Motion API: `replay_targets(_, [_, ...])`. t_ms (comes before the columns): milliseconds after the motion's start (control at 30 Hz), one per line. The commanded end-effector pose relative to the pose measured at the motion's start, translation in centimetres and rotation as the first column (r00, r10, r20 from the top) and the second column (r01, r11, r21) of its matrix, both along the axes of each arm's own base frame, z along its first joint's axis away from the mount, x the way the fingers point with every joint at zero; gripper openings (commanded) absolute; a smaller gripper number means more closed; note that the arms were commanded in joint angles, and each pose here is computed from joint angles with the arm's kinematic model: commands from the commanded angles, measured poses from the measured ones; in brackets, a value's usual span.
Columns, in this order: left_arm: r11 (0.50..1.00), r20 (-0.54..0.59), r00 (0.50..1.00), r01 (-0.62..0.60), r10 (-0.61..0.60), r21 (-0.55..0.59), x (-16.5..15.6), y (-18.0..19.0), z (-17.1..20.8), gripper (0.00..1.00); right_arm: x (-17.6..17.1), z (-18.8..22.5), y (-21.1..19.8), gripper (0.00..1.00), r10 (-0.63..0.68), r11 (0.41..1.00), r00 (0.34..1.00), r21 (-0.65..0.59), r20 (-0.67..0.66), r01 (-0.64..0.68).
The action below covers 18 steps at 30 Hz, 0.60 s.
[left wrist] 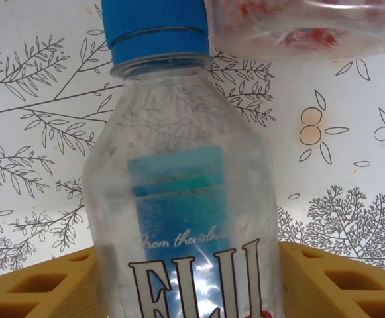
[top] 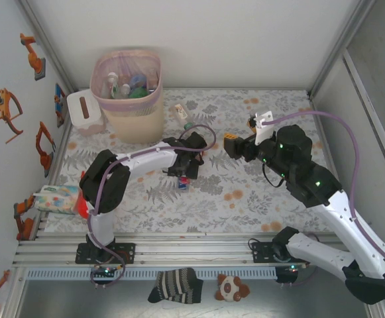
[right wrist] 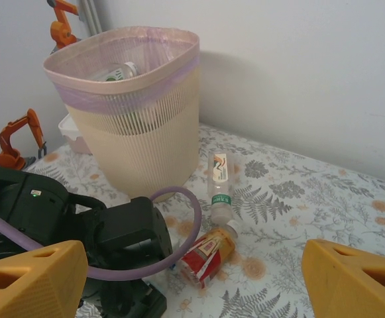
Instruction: Put the plastic bottles in the bin
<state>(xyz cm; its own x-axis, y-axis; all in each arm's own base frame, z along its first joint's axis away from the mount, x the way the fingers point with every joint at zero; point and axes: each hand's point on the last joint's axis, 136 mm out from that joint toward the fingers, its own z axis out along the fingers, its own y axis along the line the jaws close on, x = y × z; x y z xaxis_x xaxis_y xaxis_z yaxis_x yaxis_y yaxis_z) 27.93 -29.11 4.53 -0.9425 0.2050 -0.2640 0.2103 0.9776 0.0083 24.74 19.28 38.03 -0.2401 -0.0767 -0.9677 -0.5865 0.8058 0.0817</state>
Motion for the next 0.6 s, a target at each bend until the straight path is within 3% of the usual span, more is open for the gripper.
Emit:
replay_targets(0, [0.999,-0.002,1.000,-0.002,0.002,0.032,-0.3,0.6,-0.6,0.60,-0.4,0.6,-0.4,0.83,-0.001,1.000,1.000,0.024,0.005,0.001])
replay_targets(300, [1.000,0.052,0.999,0.000,-0.001,0.012,0.3,0.6,2.1,0.57,-0.4,0.8,-0.5,0.83,-0.008,1.000,1.000,0.024,0.015,0.008])
replay_targets(567, [0.998,0.149,0.988,0.049,-0.044,-0.031,1.0,0.6,7.3,0.57,-0.6,1.1,-0.6,0.83,-0.005,1.000,1.000,0.019,0.018,0.005])
